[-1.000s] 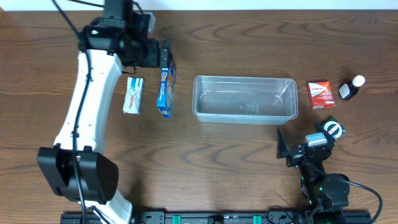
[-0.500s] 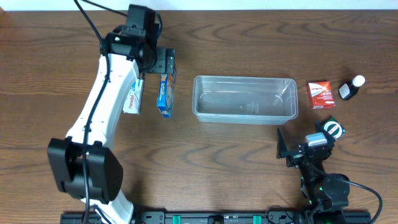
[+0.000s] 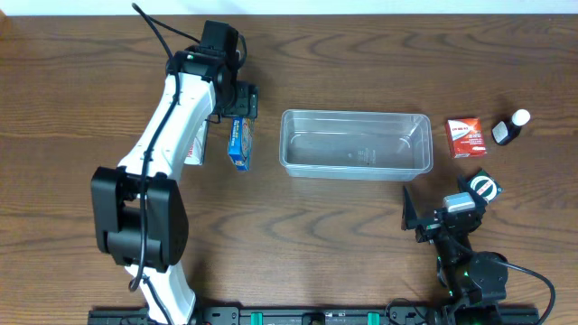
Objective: Pack container
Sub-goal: 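Lower the left gripper and grasp the blue box's top edge, then lift the blue box and carry it over the container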
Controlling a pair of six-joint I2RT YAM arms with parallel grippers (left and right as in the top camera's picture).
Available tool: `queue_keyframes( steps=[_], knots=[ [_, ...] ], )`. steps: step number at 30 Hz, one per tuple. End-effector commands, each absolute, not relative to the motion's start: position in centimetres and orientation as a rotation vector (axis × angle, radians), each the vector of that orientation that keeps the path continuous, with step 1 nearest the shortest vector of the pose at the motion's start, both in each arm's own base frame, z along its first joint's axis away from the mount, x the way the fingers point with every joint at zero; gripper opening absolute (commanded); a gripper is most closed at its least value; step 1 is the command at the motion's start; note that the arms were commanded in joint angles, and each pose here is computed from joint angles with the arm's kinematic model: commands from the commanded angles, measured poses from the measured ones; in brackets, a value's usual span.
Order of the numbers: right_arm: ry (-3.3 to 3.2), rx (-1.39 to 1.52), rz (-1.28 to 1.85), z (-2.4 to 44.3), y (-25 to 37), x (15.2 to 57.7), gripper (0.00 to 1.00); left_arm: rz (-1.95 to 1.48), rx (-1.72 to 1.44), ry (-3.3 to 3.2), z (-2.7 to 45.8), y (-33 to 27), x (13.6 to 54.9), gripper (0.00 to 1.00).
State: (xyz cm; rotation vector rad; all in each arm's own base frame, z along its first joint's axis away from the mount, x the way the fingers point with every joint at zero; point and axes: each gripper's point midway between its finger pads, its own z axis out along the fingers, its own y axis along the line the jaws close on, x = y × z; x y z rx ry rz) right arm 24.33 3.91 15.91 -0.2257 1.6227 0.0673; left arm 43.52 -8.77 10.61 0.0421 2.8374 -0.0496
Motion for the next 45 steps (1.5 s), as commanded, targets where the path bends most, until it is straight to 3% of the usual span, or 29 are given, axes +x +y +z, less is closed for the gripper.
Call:
queue_keyframes(
  steps=[1,4,9,13,20,24,34,45],
  knots=[
    [1.625,-0.227,0.048,15.8,3.6,24.4,0.99,-0.054,0.052,2.906,8.0,-9.2,43.0,0.78],
    [1.625,-0.227,0.048,15.8,3.6,24.4,0.99,-0.052,0.056,2.936,7.1,-9.3,42.7,0.65],
    [1.625,-0.227,0.048,15.8,3.6,24.4,0.99,-0.082,0.06,2.945,7.0,-9.7,42.5,0.61],
    [1.625,-0.227,0.048,15.8,3.6,24.4,0.99,-0.081,0.06,2.945,7.0,-9.6,42.5,0.44],
    [1.625,-0.227,0.048,15.8,3.6,24.4,0.99,-0.081,0.06,2.945,7.0,-9.6,42.5,0.36],
    [1.625,-0.227,0.048,15.8,3.6,24.4,0.99,-0.081,0.059,2.945,7.0,-9.6,42.5,0.24],
    [1.625,-0.227,0.048,15.8,3.6,24.4,0.99,-0.074,0.081,2.929,8.3,-9.6,42.6,0.22],
    [1.625,-0.227,0.048,15.8,3.6,24.4,0.99,-0.111,0.209,2.593,21.0,-9.8,43.8,0.2]
  ],
)
